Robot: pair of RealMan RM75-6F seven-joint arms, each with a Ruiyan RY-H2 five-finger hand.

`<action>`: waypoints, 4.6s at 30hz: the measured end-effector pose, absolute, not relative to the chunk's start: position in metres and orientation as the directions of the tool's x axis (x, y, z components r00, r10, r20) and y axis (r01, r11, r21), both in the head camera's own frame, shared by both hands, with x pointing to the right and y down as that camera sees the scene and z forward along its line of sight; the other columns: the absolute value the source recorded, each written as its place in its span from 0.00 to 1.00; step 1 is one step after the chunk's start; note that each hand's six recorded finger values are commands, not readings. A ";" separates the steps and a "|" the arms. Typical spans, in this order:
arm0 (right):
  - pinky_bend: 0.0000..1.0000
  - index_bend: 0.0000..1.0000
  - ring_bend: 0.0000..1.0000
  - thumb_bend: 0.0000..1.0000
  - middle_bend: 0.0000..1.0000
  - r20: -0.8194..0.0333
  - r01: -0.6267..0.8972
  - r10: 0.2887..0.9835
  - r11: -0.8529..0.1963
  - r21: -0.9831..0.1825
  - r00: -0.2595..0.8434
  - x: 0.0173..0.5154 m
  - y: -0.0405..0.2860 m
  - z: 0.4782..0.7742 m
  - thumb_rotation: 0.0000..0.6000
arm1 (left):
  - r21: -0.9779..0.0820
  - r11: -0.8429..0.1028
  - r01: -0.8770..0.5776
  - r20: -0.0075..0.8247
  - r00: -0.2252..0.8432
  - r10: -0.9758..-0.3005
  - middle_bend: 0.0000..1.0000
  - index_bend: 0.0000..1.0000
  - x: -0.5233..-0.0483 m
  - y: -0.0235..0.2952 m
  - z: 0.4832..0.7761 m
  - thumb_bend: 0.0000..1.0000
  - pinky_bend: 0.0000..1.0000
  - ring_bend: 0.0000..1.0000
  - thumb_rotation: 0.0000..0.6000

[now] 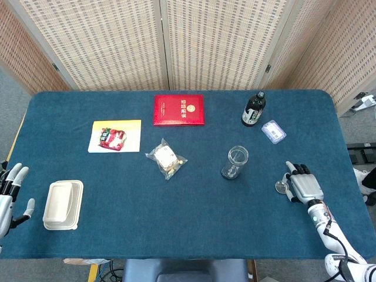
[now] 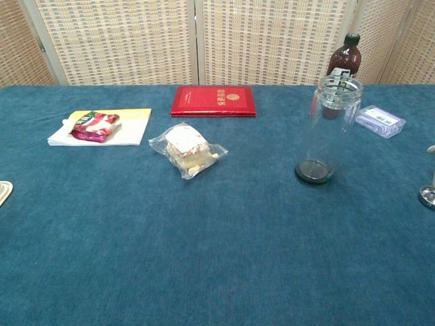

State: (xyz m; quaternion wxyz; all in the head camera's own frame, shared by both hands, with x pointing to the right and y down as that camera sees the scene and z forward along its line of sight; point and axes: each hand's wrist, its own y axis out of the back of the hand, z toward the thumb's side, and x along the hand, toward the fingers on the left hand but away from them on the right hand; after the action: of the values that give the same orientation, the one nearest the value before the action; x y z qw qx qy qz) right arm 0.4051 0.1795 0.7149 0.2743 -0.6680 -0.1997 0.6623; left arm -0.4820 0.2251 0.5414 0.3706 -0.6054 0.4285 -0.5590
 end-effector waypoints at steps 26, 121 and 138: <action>0.00 0.56 0.00 0.49 0.01 -0.777 -0.121 0.626 -0.768 -0.629 0.068 0.393 0.183 0.717 1.00 | -0.932 -0.337 -0.135 0.339 0.010 -0.941 0.00 0.00 -0.487 0.224 0.535 0.42 0.01 0.00 1.00; 0.00 0.58 0.00 0.51 0.02 -0.598 -0.119 0.749 -0.591 -0.798 0.284 0.224 0.052 0.587 1.00 | -0.943 -0.288 -0.168 0.290 0.010 -0.957 0.00 0.00 -0.493 0.223 0.516 0.42 0.01 0.00 1.00; 0.00 0.51 0.00 0.48 0.00 -0.622 -0.136 0.733 -0.611 -0.780 0.275 0.228 0.053 0.593 1.00 | -0.945 -0.280 -0.168 0.283 0.008 -0.959 0.00 0.00 -0.493 0.223 0.515 0.42 0.01 0.00 1.00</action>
State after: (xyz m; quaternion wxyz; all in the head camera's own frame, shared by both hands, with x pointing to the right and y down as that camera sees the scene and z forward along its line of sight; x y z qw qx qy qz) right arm 0.2276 0.0533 0.5929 0.3861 -0.6990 -0.2136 0.5628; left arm -0.4935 0.2227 0.5148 0.3755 -0.6023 0.4679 -0.5265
